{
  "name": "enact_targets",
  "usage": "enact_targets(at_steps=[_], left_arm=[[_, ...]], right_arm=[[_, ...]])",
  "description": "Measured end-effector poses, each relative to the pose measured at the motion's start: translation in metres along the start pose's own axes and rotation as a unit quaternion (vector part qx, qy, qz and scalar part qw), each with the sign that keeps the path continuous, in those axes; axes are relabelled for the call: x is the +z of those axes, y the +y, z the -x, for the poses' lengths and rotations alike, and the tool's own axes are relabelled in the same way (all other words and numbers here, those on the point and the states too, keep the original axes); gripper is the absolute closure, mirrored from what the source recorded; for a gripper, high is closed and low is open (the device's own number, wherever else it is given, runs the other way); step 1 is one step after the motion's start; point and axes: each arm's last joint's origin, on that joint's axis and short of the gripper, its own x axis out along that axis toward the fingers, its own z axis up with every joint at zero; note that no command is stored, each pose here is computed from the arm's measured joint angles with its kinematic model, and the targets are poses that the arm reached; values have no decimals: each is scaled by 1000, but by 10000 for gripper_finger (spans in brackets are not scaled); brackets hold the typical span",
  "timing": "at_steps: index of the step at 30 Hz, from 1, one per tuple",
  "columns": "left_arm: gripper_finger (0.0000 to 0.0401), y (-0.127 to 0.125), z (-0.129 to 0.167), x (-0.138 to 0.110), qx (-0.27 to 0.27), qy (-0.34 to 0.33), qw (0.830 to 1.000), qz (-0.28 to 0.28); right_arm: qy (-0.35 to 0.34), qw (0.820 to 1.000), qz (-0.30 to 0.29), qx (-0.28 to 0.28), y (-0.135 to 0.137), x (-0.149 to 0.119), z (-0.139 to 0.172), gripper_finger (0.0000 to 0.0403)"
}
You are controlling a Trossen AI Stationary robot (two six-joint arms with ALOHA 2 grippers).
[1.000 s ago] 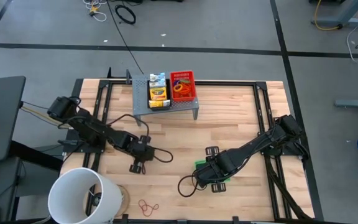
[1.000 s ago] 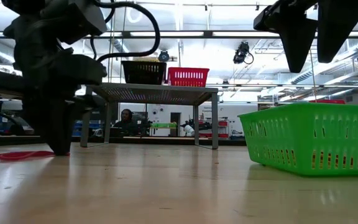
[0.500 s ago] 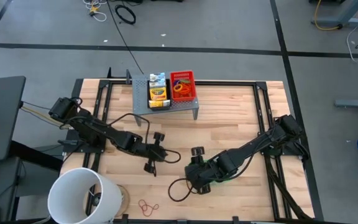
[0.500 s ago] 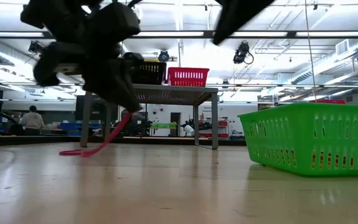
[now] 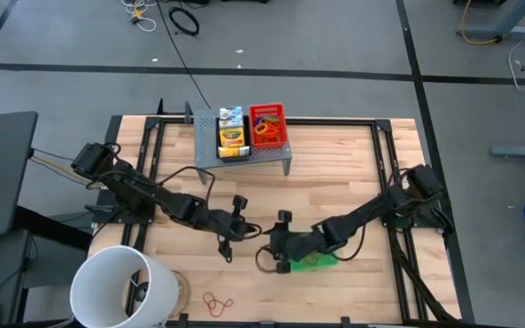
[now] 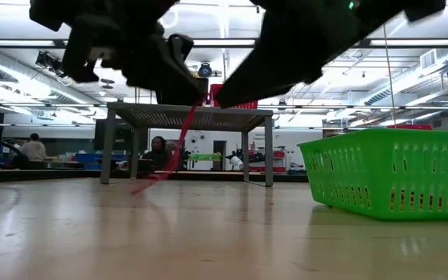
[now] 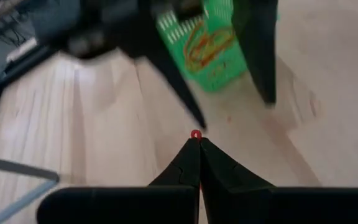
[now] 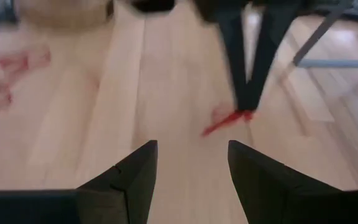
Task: Pick & Place Office Desk Supplies
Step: Put the top red rubber band into the green bin
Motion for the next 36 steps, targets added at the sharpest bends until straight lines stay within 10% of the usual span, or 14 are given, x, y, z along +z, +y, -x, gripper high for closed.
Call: enact_targets(at_steps=[21,29,36], left_arm=[[401,9,2,23,-1,-128,992,-7],[401,8,3,24,-6,-137,990,-13],[381,7,2,22,-16,-129,991,-18]], right_arm=[[-137,988,-59,44,-36,-20,-2,208],[-133,989,-38,53,-36,-21,-2,381],[-133,989,-32,54,-35,-21,-2,398]])
